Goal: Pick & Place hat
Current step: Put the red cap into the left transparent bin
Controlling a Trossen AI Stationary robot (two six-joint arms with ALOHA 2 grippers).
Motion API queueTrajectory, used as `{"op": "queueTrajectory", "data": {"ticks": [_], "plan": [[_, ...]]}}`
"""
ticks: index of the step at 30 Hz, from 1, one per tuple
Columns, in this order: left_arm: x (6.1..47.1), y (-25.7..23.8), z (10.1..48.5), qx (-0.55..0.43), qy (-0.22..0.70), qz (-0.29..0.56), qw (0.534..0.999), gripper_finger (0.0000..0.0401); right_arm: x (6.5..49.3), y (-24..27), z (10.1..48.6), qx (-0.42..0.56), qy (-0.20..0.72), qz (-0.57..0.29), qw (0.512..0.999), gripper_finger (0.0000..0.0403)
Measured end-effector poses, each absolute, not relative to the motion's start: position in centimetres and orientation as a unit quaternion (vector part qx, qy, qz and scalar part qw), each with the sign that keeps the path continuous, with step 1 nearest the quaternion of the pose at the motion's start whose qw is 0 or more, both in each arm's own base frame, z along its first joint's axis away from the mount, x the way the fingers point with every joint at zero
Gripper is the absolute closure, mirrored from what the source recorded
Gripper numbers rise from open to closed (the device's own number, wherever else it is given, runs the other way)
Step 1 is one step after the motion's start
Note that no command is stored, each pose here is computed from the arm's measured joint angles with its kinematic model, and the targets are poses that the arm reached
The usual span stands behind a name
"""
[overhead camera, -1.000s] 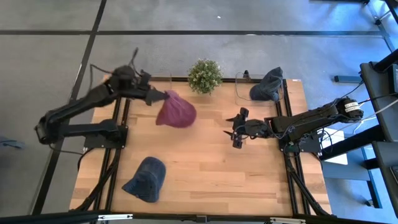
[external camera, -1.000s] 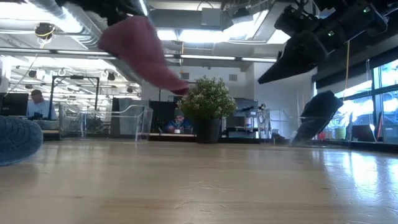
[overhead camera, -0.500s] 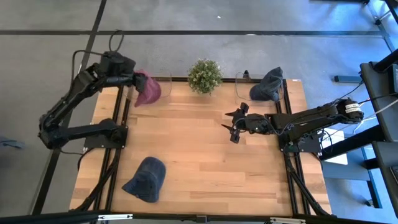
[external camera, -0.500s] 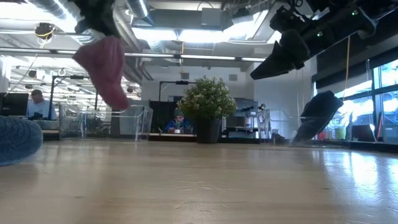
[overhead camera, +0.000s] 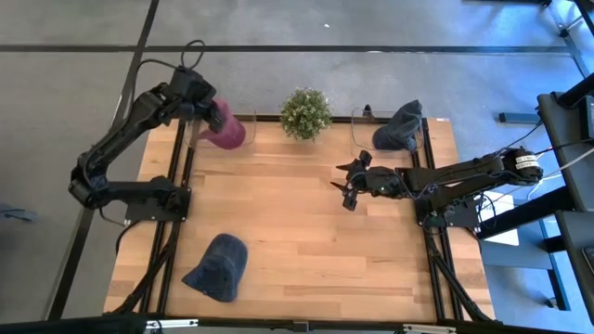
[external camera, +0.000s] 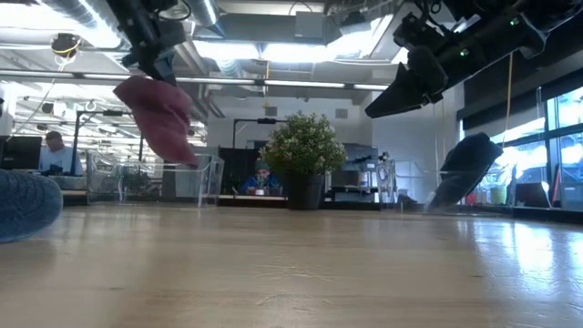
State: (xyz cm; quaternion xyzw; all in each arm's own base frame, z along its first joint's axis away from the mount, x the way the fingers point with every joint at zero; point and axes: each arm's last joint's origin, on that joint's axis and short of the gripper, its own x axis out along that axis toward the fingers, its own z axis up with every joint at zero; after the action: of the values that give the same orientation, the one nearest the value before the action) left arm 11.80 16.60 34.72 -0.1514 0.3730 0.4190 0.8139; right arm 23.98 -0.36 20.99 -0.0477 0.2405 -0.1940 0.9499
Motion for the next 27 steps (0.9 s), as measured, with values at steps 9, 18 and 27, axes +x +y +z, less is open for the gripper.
{"op": "queueTrajectory", "data": {"ticks": [9,18,27], "plan": [[10.9,17.7,36.2,-0.119,0.418,0.459,0.775,0.0373,24.0,-0.4,21.0,-0.050,0.241,-0.194,0.950,0.0147],[11.7,20.1,33.8,-0.100,0.507,0.475,0.712,0.0373,24.0,-0.4,21.0,-0.051,0.242,-0.195,0.949,0.0147],[11.6,20.8,33.4,-0.057,0.544,0.515,0.660,0.0373,24.0,-0.4,21.0,-0.051,0.242,-0.195,0.949,0.0147]]}}
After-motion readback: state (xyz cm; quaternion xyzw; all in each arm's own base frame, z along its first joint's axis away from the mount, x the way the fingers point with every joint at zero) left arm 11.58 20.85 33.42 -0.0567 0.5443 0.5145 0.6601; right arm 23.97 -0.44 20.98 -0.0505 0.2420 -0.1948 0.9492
